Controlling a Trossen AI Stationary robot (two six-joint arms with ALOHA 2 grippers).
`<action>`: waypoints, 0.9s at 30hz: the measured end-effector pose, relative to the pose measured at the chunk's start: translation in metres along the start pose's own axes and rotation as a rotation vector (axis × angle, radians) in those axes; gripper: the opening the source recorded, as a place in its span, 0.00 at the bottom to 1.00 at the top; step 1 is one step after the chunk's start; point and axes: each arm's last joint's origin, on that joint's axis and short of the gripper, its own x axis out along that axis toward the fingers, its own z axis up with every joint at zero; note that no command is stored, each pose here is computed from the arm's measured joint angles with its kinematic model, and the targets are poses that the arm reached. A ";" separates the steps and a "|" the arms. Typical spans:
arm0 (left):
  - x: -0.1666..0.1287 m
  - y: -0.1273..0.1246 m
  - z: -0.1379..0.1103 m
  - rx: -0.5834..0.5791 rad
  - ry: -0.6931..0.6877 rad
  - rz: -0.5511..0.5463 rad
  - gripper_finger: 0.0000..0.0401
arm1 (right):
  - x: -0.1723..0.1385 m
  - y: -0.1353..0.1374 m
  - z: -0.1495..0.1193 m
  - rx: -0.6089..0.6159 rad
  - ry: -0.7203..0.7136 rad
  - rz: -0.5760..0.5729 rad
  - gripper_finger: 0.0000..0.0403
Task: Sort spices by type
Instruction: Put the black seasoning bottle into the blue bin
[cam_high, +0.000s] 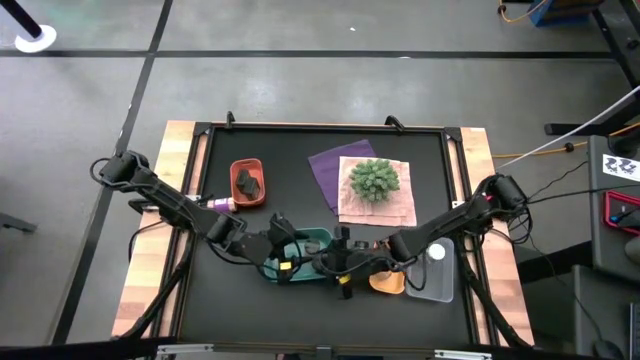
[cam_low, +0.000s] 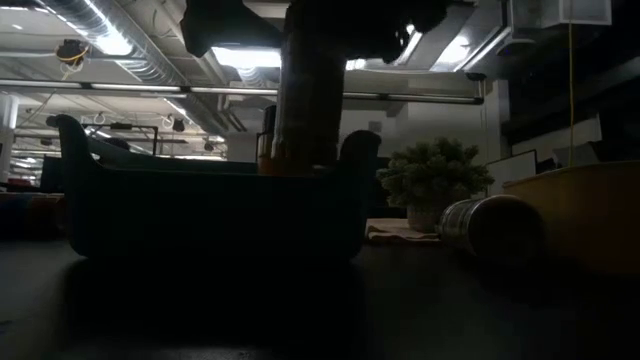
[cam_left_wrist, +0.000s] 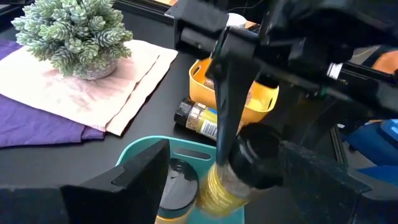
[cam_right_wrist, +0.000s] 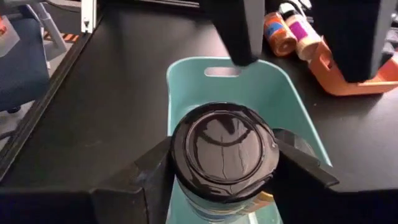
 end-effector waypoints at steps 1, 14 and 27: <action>0.000 0.000 0.000 0.000 0.000 0.000 0.70 | 0.002 0.001 -0.001 0.003 0.001 0.000 0.54; 0.000 0.000 0.000 0.002 0.000 0.000 0.70 | 0.028 0.007 -0.026 0.032 0.077 -0.033 0.54; 0.000 0.000 0.000 0.000 0.000 0.000 0.70 | 0.032 0.008 -0.031 0.026 0.098 -0.018 0.60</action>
